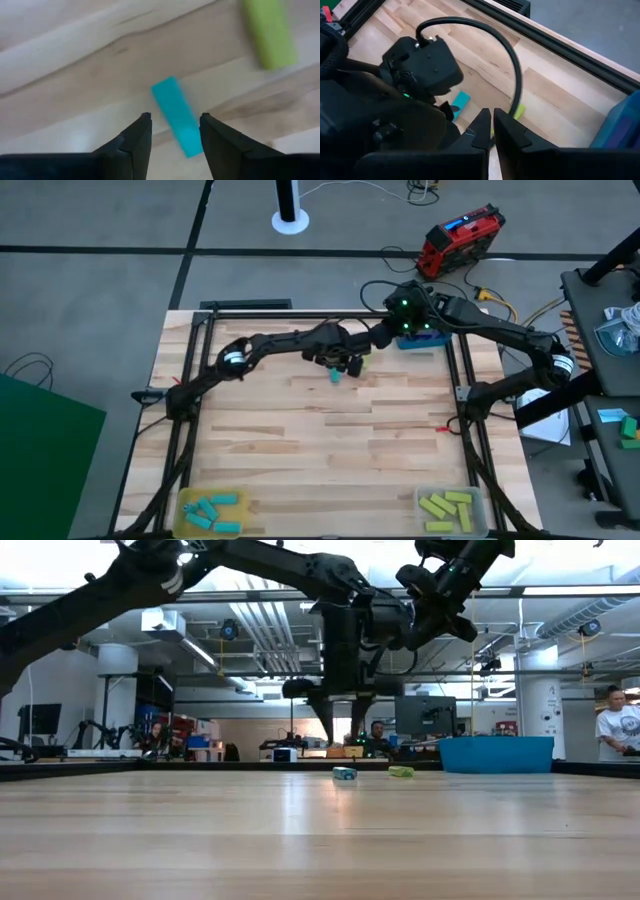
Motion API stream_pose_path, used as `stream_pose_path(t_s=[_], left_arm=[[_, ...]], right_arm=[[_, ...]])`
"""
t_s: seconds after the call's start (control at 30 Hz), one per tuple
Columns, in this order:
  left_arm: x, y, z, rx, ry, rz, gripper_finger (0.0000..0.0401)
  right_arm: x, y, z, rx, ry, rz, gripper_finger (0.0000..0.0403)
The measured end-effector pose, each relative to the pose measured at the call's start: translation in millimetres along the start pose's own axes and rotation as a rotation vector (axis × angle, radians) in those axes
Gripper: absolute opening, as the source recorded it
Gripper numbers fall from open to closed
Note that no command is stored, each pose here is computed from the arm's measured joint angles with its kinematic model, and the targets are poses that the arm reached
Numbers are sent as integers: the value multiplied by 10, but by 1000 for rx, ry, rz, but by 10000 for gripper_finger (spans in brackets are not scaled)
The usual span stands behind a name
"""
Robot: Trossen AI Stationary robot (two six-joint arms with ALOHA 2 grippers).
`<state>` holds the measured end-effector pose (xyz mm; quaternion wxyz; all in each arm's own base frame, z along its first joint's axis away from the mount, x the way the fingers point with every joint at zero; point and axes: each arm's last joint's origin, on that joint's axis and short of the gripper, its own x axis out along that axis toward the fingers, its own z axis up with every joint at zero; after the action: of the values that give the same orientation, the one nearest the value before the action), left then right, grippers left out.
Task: Sort blocks
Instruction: Put the light blue block into the yellow bin
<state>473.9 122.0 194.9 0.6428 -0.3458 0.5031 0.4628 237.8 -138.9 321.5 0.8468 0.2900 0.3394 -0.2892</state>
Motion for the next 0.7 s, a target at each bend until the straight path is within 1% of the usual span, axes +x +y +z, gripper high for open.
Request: stream_pose_path(t_s=[0.1, 0.23, 0.33, 0.53, 0.7], left_arm=[[-4, -52, 34, -10, -16, -23, 151], [62, -21, -8, -58, 10, 17, 152], [101, -25, -16, -73, 10, 17, 152], [107, -59, 3, -79, -4, -23, 152], [182, -31, -20, -78, 32, -7, 153]], right_arm=[[0, 0, 0, -3, 1, 1, 12], [0, 1, -1, -4, 1, 1, 12], [0, 7, -4, -5, 2, 3, 12], [0, 28, -16, -23, 8, 11, 12], [0, 28, -16, -36, 8, 11, 12]])
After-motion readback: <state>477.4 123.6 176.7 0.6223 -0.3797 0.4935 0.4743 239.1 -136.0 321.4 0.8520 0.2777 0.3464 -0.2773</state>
